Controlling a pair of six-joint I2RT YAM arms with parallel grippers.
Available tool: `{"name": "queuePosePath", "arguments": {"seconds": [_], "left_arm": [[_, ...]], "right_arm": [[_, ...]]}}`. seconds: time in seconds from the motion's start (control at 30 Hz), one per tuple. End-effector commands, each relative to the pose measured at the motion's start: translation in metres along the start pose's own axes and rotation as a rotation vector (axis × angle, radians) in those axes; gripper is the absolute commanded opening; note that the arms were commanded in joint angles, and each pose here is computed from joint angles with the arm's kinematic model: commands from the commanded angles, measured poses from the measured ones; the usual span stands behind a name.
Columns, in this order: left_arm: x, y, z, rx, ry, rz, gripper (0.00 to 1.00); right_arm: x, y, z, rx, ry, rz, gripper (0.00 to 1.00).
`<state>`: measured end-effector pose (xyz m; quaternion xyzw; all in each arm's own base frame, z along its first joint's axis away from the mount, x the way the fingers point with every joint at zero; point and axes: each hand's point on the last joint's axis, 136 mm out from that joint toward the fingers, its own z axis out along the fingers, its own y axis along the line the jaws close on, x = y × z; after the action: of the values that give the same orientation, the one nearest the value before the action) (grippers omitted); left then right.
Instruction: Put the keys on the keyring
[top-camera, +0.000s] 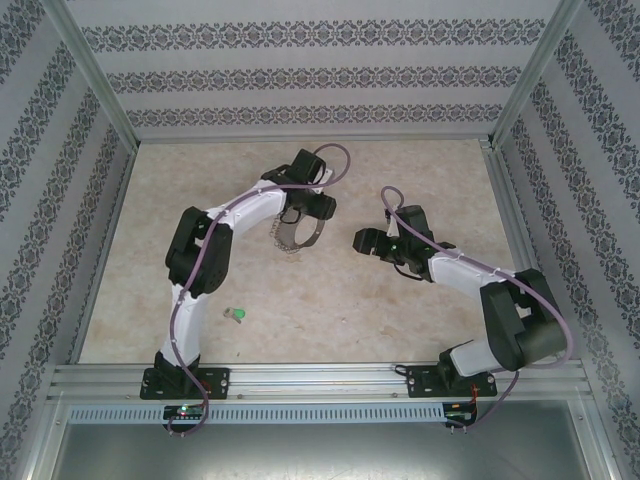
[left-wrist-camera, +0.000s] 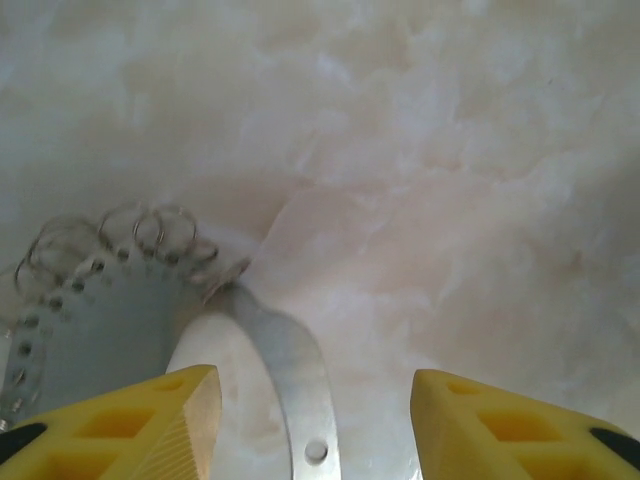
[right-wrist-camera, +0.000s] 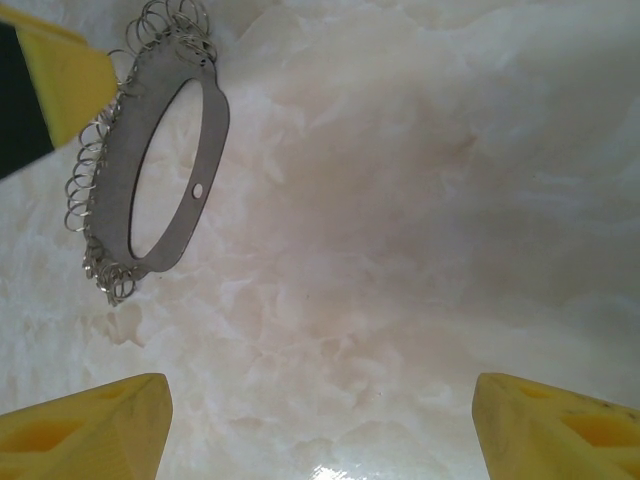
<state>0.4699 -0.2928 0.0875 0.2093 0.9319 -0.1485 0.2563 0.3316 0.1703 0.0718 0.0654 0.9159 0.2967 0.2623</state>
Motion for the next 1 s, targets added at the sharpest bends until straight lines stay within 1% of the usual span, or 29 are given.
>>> {"name": "queuePosePath", "arguments": {"seconds": [0.0,0.17,0.43,0.63,0.97], "left_arm": [[0.005,-0.007,0.008,0.016,0.053,0.062,0.50],[0.005,-0.002,0.015,0.000,0.061,0.094,0.47],[0.003,0.004,0.027,-0.025,0.073,0.117,0.46],[0.001,0.015,0.033,-0.047,0.078,0.109,0.46],[0.000,0.022,0.039,-0.054,0.084,0.108,0.46]], "right_arm": [[-0.009,0.005,0.003,-0.019,-0.003,0.011,0.79],[-0.009,0.003,0.005,-0.016,0.002,0.013,0.80],[-0.010,0.001,0.004,-0.016,-0.001,0.017,0.80],[-0.010,0.000,0.005,-0.016,0.002,0.020,0.79],[-0.010,-0.001,0.008,-0.019,0.008,0.024,0.80]]}}
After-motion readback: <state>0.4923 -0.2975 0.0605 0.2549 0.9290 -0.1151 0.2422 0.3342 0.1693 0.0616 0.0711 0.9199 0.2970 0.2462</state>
